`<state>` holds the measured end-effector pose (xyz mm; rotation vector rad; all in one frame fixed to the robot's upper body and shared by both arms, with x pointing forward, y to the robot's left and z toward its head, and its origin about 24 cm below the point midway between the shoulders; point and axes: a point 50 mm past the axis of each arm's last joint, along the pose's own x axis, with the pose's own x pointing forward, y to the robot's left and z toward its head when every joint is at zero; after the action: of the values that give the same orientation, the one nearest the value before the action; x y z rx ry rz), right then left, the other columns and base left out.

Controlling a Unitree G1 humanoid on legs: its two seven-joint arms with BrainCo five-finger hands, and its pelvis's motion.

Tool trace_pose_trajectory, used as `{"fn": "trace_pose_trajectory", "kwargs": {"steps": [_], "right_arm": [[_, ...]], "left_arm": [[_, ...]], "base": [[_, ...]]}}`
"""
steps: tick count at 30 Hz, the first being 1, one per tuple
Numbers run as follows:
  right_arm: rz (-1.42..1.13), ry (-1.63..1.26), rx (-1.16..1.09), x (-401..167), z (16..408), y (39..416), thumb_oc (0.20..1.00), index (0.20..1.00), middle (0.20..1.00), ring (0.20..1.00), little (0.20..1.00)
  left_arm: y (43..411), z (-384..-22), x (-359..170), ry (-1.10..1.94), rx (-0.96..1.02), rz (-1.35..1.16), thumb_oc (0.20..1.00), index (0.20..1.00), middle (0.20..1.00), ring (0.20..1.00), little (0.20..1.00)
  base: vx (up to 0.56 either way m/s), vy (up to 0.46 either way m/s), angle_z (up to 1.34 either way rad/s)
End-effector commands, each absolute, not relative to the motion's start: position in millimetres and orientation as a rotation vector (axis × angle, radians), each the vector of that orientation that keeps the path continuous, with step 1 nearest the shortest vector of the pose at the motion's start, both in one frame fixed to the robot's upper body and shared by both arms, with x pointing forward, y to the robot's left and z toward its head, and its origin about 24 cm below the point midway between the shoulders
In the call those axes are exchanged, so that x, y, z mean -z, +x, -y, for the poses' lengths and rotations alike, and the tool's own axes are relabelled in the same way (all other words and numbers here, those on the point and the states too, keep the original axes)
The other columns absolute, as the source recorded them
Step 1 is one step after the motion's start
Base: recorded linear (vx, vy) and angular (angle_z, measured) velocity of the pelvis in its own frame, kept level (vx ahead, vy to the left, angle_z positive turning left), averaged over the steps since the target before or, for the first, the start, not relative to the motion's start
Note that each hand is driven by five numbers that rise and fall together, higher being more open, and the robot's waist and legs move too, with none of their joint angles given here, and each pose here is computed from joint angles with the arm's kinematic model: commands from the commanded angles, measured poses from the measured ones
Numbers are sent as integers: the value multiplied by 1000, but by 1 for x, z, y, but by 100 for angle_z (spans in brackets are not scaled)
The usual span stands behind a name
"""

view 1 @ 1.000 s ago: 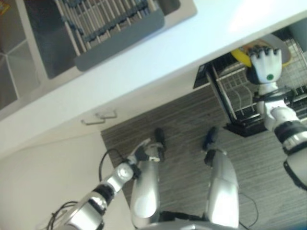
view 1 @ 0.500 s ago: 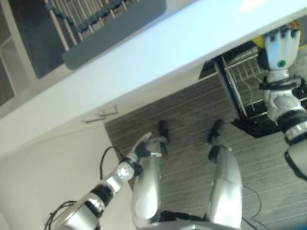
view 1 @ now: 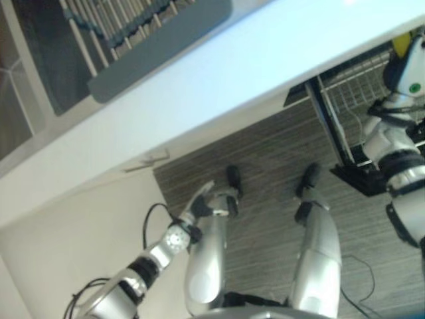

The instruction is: Place the dishes in the dishwasher.

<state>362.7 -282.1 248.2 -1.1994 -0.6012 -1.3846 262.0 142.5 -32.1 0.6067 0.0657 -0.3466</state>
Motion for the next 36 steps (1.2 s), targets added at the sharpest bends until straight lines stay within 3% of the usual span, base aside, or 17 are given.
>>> {"fn": "trace_pose_trajectory", "kwargs": {"steps": [1, 11, 12, 13, 22, 24, 32, 36], "right_arm": [[714, -1240, 1550, -293, 301, 348, 200, 200, 200, 200, 200], [753, -1345, 1367, -283, 277, 362, 200, 200, 200, 200, 200], [742, -1329, 1357, -279, 276, 363, 313, 313, 313, 313, 313], [740, -1346, 1338, -273, 272, 365, 1000, 1000, 1000, 1000, 1000], [663, -1318, 1303, -255, 271, 368, 1000, 1000, 1000, 1000, 1000], [586, -1151, 1198, -242, 269, 374, 1000, 1000, 1000, 1000, 1000], [436, -949, 937, -230, 253, 389, 1000, 1000, 1000, 1000, 1000], [469, -820, 865, -231, 243, 389, 1000, 1000, 1000, 1000, 1000]], "left_arm": [[237, -127, 44, 530, 387, -82, 1000, 1000, 1000, 1000, 1000], [237, -124, 39, 558, 375, -35, 1000, 1000, 1000, 1000, 1000], [238, -123, 39, 555, 372, -33, 1000, 1000, 1000, 1000, 1000], [237, -122, 39, 539, 366, -30, 1000, 1000, 1000, 1000, 1000], [236, -117, 38, 529, 369, -19, 1000, 1000, 1000, 1000, 1000], [237, -116, 38, 526, 370, -20, 1000, 1000, 1000, 1000, 1000], [246, -114, 32, 523, 356, -35, 1000, 1000, 1000, 1000, 1000], [263, -126, 23, 519, 325, -48, 1000, 1000, 1000, 1000, 1000]], "base": [[12, 25, -4], [5, 4, -2], [0, 0, 0], [-8, 40, -1], [0, 15, 0], [0, 0, 0], [-2, 14, 0], [-21, 13, -1]]}}
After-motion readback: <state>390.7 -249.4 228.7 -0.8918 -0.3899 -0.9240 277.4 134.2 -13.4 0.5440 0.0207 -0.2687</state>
